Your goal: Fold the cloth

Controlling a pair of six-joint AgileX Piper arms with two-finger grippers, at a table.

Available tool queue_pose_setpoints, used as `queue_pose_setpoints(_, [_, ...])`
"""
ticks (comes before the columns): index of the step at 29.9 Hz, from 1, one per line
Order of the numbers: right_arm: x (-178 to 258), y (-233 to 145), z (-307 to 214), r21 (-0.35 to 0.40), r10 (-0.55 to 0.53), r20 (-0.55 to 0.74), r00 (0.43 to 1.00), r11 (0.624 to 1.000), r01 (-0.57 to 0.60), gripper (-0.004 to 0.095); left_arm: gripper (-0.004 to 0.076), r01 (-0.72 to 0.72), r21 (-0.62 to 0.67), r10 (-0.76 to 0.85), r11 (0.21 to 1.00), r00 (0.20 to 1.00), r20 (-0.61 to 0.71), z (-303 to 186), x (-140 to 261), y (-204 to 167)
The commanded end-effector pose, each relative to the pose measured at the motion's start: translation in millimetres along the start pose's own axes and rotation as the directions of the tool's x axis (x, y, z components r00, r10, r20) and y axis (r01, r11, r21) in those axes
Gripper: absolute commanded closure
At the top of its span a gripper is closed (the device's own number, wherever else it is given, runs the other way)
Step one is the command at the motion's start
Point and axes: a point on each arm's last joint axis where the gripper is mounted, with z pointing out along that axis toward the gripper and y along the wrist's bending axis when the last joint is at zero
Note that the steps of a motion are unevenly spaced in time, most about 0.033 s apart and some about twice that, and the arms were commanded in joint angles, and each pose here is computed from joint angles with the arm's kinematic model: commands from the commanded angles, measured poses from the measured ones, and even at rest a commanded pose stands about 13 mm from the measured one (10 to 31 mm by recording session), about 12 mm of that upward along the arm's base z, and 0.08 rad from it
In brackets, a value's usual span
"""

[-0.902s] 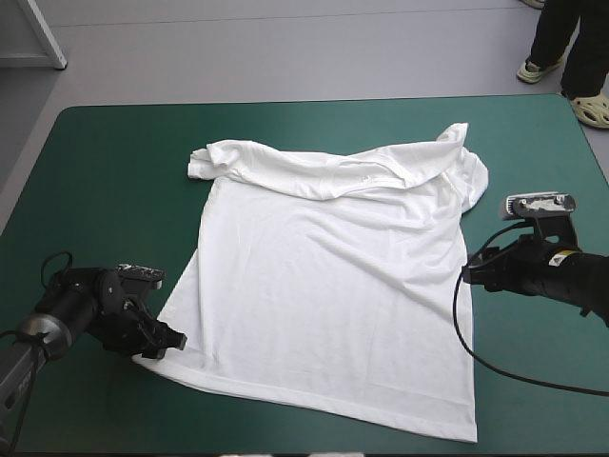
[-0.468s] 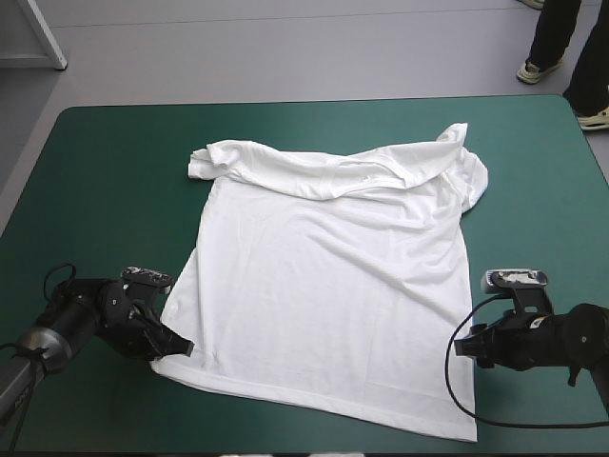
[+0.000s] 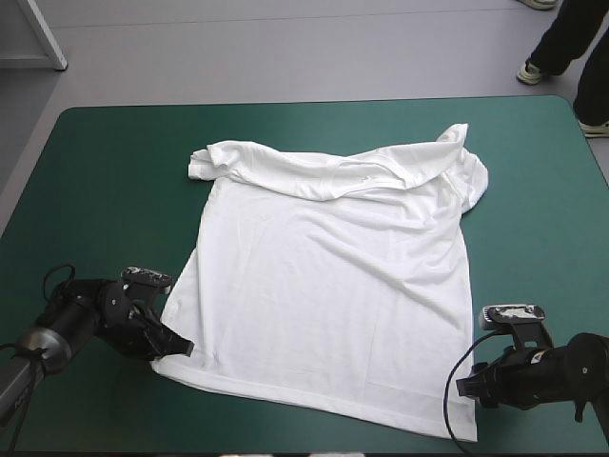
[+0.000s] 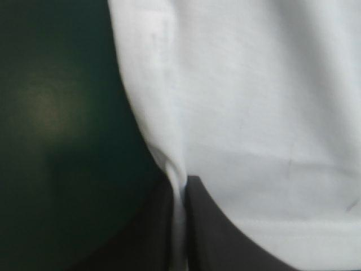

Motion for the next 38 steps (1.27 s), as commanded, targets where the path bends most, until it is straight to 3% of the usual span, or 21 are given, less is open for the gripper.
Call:
queue_pose_setpoints(1, [-6.4, 3.4, -4.7, 0.003, -0.022, 0.074, 0.997, 1.000, 0.022, 0.0369, 0.0705, 0.056, 0.062, -0.053, 0.996, 0.997, -0.053, 20.5, 8.8, -6.6])
queue_pose_setpoints(10, [-18.6, 12.3, 18.6, 0.011, -0.069, -0.008, 0.998, 0.998, 0.069, 0.0402, 0.0705, 0.040, 0.070, -0.037, 0.997, 0.998, -0.048, 20.5, 8.4, -7.2])
queue_pose_setpoints(16, [-24.8, 16.3, 46.6, 0.084, -0.091, -0.154, 0.984, 0.991, 0.105, 0.0405, 0.0705, 0.045, 0.074, -0.041, 0.996, 0.998, -0.047, 20.4, 8.3, -7.6])
queue_pose_setpoints(20, [-25.9, 29.0, 59.2, 0.025, -0.099, -0.193, 0.976, 0.994, 0.105, 0.0417, 0.0705, 0.041, 0.073, -0.037, 0.997, 0.998, -0.047, 20.4, 8.3, -7.5])
queue_pose_setpoints(23, [-24.2, 38.1, 63.7, 0.012, -0.127, -0.205, 0.970, 0.991, 0.132, 0.0516, 0.0705, 0.040, 0.072, -0.037, 0.997, 0.998, -0.047, 20.4, 8.3, -7.4])
queue_pose_setpoints(27, [-21.5, 44.5, 64.7, 0.008, -0.143, -0.213, 0.967, 0.989, 0.148, 0.0785, 0.0705, 0.040, 0.072, -0.037, 0.997, 0.998, -0.045, 20.5, 8.1, -7.3])
queue_pose_setpoints(30, [-22.4, 47.5, 65.2, -0.014, -0.150, -0.196, 0.969, 0.989, 0.150, 0.0928, 0.0705, 0.038, 0.069, -0.034, 0.997, 0.998, -0.046, 20.5, 8.2, -7.1])
queue_pose_setpoints(34, [-27.1, 49.4, 63.8, -0.015, -0.161, -0.150, 0.975, 0.987, 0.160, 0.0919, 0.0705, 0.037, 0.067, -0.035, 0.997, 0.999, -0.037, 20.5, 7.5, -6.9])
queue_pose_setpoints(38, [-44.4, 53.6, 43.6, 0.013, -0.192, -0.021, 0.981, 0.981, 0.192, 0.0919, 0.0705, 0.033, 0.061, -0.033, 0.998, 0.999, 0.006, 14.9, 7.3, -7.2])
